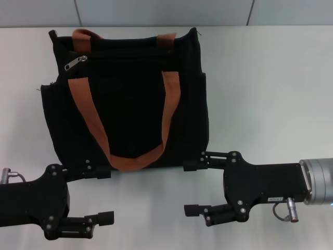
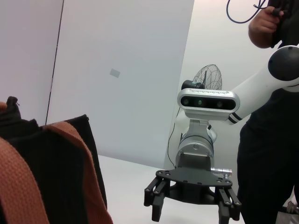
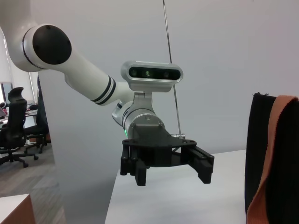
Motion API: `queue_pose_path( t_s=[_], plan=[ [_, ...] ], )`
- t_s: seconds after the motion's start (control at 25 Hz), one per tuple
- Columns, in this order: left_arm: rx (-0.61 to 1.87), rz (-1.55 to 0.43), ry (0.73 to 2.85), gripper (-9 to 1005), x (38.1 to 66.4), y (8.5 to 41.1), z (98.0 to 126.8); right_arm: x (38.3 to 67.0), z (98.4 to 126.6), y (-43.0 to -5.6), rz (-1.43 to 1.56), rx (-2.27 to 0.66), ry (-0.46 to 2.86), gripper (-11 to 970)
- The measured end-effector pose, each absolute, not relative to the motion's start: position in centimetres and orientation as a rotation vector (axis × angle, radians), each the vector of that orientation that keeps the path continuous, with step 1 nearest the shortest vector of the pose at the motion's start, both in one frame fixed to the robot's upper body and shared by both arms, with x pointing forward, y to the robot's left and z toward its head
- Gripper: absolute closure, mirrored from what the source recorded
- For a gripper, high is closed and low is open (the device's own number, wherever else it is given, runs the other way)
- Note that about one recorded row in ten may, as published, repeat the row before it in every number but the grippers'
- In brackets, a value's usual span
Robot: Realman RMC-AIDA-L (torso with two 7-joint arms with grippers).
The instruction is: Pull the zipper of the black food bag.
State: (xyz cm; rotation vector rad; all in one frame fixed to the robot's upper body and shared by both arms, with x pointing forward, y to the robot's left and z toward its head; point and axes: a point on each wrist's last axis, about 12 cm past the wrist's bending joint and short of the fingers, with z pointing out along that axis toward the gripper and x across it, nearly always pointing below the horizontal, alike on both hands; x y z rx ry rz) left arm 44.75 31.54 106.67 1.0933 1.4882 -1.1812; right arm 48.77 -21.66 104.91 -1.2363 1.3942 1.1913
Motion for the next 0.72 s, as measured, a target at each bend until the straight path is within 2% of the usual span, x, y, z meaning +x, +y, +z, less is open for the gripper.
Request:
queue_pose_path(
  t_s=[0.72],
  plan=[
    [1.07, -1.184, 1.436, 180, 44.97, 30.95, 106.99, 48.7, 104.84, -21.71, 1.191, -1.234, 1.398, 149]
  ],
)
